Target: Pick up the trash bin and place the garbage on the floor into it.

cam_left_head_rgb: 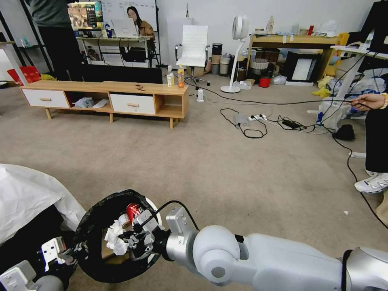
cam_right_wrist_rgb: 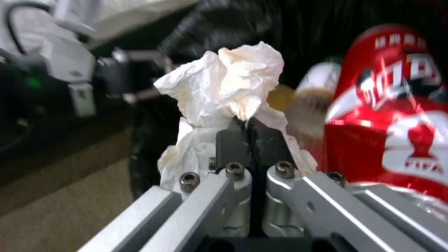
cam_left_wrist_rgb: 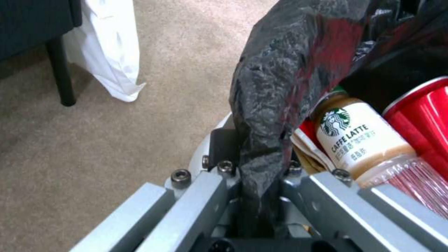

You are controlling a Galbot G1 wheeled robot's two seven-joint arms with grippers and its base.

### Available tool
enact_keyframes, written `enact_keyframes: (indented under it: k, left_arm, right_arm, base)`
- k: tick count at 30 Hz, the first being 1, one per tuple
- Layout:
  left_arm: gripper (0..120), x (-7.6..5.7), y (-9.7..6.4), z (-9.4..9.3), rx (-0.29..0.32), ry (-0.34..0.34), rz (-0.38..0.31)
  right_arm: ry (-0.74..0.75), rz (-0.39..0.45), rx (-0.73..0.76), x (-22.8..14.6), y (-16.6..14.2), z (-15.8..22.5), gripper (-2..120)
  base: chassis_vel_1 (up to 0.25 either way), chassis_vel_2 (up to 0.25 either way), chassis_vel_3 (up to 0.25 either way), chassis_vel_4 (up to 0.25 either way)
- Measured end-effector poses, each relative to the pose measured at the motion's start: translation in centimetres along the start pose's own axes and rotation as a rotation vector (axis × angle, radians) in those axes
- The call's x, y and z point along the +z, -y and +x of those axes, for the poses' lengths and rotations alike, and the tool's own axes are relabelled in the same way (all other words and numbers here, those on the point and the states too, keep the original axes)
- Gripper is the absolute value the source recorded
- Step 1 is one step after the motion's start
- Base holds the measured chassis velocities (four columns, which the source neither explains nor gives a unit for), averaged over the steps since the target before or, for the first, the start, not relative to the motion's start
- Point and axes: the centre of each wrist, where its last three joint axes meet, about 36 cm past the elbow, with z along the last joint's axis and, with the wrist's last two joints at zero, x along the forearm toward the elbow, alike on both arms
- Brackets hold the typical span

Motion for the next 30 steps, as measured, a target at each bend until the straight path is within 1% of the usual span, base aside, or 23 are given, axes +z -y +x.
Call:
enact_keyframes:
  k: [4, 9, 15, 16, 17, 18, 19, 20, 21, 22, 23, 24, 25, 27, 28, 29, 30]
  left_arm:
    - [2, 0.0, 0.1, 0.1, 0.002, 0.0, 0.001]
    - [2, 0.2, 0.1, 0.2, 0.002, -0.005, 0.0]
    - [2, 0.3, 0.2, 0.1, 0.004, -0.007, -0.001]
    - [2, 0.3, 0.1, 0.1, 0.004, -0.008, -0.001]
    - [2, 0.3, 0.1, 0.1, 0.004, -0.008, -0.001]
    - [2, 0.3, 0.1, 0.1, 0.004, -0.009, -0.001]
    - [2, 0.3, 0.1, 0.0, 0.004, -0.009, -0.001]
    - [2, 0.4, 0.1, 0.0, 0.004, -0.01, -0.001]
    - [2, 0.4, 0.1, 0.0, 0.004, -0.01, -0.001]
    - [2, 0.5, 0.1, -0.1, 0.002, -0.012, -0.001]
    - [2, 0.5, 0.1, -0.1, 0.002, -0.012, -0.001]
    - [2, 0.5, 0.1, -0.2, 0.001, -0.014, -0.002]
    - [2, 0.6, 0.1, -0.2, 0.0, -0.015, -0.002]
    - [2, 0.6, 0.0, -0.2, 0.0, -0.016, -0.002]
    - [2, 0.6, 0.0, -0.2, -0.001, -0.016, -0.003]
    - [2, 0.6, 0.0, -0.2, -0.002, -0.017, -0.003]
    - [2, 0.6, 0.0, -0.2, -0.002, -0.017, -0.003]
  right_arm:
    - [-0.011, -0.003, 0.017, 0.5, 0.3, -0.4, 0]
    - [-0.041, -0.025, 0.062, 2.1, 1.3, -1.1, 0]
    - [-0.059, -0.04, 0.082, 2.9, 1.5, -1.3, 0]
    - [-0.057, -0.04, 0.085, 2.9, 1.6, -1.2, 5]
    - [-0.057, -0.04, 0.085, 2.9, 1.6, -1.2, 5]
    - [-0.054, -0.039, 0.084, 2.8, 1.6, -1.1, 12]
    - [-0.051, -0.039, 0.084, 2.7, 1.5, -1.0, 15]
    - [-0.047, -0.039, 0.084, 2.6, 1.6, -1.0, 22]
    - [-0.047, -0.039, 0.084, 2.6, 1.6, -1.0, 22]
    - [-0.045, -0.039, 0.084, 2.5, 1.5, -0.9, 26]
    - [-0.045, -0.039, 0.084, 2.5, 1.5, -0.9, 26]
    - [-0.042, -0.039, 0.081, 2.4, 1.4, -0.8, 35]
    - [-0.038, -0.038, 0.078, 2.3, 1.3, -0.7, 40]
    - [-0.036, -0.038, 0.077, 2.2, 1.3, -0.7, 42]
    - [-0.031, -0.038, 0.075, 2.1, 1.2, -0.6, 48]
    - [-0.027, -0.038, 0.074, 2.0, 1.2, -0.5, 52]
    - [-0.027, -0.038, 0.074, 2.0, 1.2, -0.5, 52]
  base:
    - [0.0, 0.0, 0.0, 0.0]
    - [0.0, 0.0, 0.0, 0.0]
    - [0.0, 0.0, 0.0, 0.0]
    - [0.0, 0.0, 0.0, 0.0]
    - [0.0, 0.0, 0.0, 0.0]
    - [0.0, 0.0, 0.0, 0.0]
    - [0.0, 0.0, 0.0, 0.0]
    - [0.0, 0.0, 0.0, 0.0]
    - [0.0, 0.0, 0.0, 0.0]
    - [0.0, 0.0, 0.0, 0.0]
    - [0.0, 0.0, 0.0, 0.0]
    - [0.0, 0.0, 0.0, 0.0]
    - [0.0, 0.0, 0.0, 0.0]
    - [0.0, 0.0, 0.0, 0.0]
    - [0.0, 0.0, 0.0, 0.0]
    - [0.0, 0.0, 0.0, 0.0]
    - [0.0, 0.0, 0.0, 0.0]
